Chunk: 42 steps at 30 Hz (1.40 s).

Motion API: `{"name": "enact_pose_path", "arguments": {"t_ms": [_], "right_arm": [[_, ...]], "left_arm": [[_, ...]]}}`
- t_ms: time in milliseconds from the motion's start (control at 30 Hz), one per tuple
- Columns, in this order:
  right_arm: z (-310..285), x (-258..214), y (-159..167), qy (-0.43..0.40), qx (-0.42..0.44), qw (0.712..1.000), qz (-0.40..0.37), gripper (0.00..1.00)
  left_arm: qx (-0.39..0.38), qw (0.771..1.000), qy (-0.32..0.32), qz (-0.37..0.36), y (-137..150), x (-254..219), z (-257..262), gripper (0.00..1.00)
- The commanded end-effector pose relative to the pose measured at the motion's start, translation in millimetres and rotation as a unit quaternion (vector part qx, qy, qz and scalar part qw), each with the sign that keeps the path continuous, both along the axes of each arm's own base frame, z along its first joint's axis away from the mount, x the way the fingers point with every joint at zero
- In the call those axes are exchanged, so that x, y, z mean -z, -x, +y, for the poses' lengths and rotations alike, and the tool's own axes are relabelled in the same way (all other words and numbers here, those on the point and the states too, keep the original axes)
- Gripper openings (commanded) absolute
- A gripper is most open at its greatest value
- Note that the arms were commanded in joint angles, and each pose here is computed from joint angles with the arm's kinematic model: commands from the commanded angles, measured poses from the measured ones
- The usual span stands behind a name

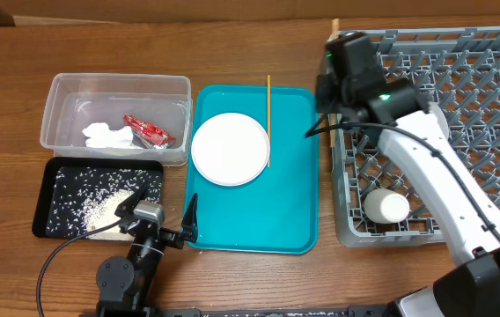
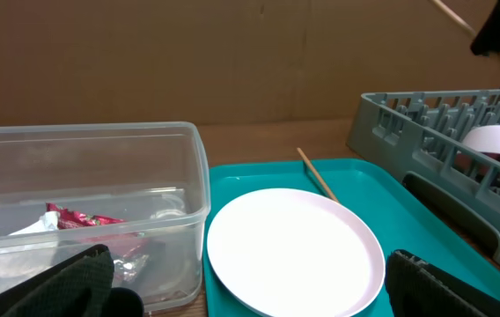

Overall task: Sort waste into correct bins and load items into the dishwasher
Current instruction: 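Grasp one wooden chopstick with the right gripper, then carry the chopstick right and drop it into the rack, then return the right gripper to the second chopstick on the tray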

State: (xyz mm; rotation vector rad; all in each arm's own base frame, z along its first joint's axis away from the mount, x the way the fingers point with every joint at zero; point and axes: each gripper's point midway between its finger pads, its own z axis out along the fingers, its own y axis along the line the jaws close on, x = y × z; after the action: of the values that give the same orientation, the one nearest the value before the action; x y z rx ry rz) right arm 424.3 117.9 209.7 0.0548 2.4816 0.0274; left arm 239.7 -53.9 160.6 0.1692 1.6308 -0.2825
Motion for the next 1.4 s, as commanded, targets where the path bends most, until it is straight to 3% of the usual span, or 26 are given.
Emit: {"name": "enact_pose_path", "arguments": {"t_ms": [0, 167, 233, 333, 600, 733, 933, 1133, 1267, 1367], "right_arm": [[-23, 39, -3, 0.044, 0.001, 0.998, 0.044, 0.04], [-34, 78, -4, 0.075, -0.015, 0.993, 0.090, 0.06], [-41, 77, -9, 0.097, -0.007, 0.992, 0.081, 0.28], [-40, 61, -13, 0.105, -0.003, 0.993, 0.060, 0.32], [78, 39, 5, -0.067, -0.145, 0.986, 0.044, 0.43], [115, 55, -3, -0.085, -0.157, 0.983, 0.030, 0.42], [124, 110, -38, -0.038, -0.131, 0.991, 0.006, 0.42], [130, 167, -50, -0.038, -0.119, 0.992, 0.028, 0.41], [128, 191, -46, -0.034, -0.111, 0.992, 0.050, 0.28], [128, 193, -47, -0.033, -0.110, 0.992, 0.051, 0.12]], "left_arm": [[0.002, 1.000, -0.004, -0.003, 0, 0, 0, 1.00], [0.002, 1.000, -0.004, -0.003, 0, 0, 0, 1.00], [0.002, 1.000, -0.004, -0.003, 0, 0, 0, 1.00], [0.002, 1.000, -0.004, -0.003, 0, 0, 0, 1.00], [0.002, 1.000, -0.004, -0.003, 0, 0, 0, 1.00], [0.002, 1.000, -0.004, -0.003, 0, 0, 0, 1.00], [0.002, 1.000, -0.004, -0.003, 0, 0, 0, 1.00], [0.002, 1.000, -0.004, -0.003, 0, 0, 0, 1.00], [0.002, 1.000, -0.004, -0.003, 0, 0, 0, 1.00], [0.002, 1.000, -0.004, -0.003, 0, 0, 0, 1.00]]}}
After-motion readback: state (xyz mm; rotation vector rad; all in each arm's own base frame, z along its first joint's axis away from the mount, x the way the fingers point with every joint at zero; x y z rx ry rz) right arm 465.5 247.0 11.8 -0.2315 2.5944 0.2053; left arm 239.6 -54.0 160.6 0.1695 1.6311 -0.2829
